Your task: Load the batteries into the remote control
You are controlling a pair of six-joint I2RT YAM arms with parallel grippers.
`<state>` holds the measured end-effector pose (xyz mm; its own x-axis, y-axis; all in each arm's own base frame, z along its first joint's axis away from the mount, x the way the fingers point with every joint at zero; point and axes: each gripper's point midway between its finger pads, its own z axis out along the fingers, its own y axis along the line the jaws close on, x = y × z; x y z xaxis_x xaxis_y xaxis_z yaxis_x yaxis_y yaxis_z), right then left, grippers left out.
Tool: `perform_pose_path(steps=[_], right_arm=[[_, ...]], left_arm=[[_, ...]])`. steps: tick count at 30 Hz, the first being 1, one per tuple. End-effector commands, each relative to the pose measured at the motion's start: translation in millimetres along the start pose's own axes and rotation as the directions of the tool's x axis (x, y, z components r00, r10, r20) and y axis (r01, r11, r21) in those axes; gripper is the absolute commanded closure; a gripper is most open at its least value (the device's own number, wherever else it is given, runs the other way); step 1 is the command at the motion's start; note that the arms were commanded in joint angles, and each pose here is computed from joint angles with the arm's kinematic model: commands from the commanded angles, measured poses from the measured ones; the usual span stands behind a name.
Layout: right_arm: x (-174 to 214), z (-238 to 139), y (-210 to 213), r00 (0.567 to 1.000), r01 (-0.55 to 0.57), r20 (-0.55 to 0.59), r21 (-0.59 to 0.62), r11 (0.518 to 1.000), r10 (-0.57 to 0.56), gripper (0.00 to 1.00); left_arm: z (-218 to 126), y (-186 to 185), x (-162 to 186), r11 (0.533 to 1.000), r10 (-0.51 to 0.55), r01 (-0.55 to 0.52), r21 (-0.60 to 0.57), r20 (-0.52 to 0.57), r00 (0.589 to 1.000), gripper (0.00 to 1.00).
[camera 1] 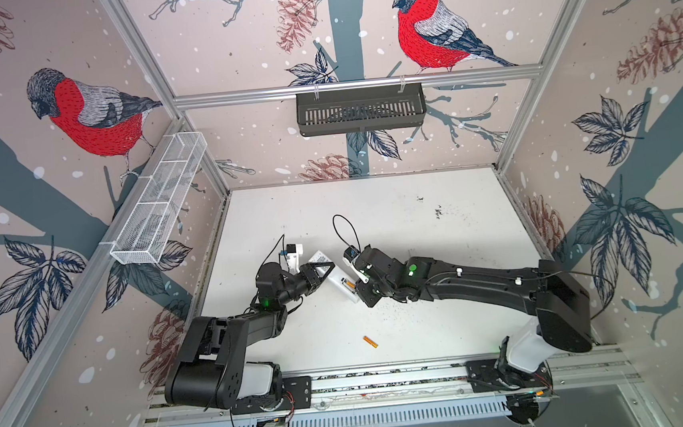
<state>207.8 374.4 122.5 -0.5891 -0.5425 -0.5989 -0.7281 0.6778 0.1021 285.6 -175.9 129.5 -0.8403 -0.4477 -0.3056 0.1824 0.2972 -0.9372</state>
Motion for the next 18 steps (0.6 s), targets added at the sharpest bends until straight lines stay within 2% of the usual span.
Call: perform_pose_path(steps=[1, 18], right_arm=[[1.0, 3.6, -2.9, 1.0, 0.018, -0.002, 0.022, 1.0, -0.018, 0.77], [-0.6, 13.5, 2.9, 0.999, 0.044, -0.015, 0.006, 0.999, -0.044, 0.85]], left_arm=[[-0.2, -13.1, -4.3, 0.998, 0.044, -0.044, 0.049, 0.005, 0.999, 1.0], [-0.5, -14.2, -4.6, 0.997, 0.043, -0.043, 0.058, 0.007, 0.999, 1.0]])
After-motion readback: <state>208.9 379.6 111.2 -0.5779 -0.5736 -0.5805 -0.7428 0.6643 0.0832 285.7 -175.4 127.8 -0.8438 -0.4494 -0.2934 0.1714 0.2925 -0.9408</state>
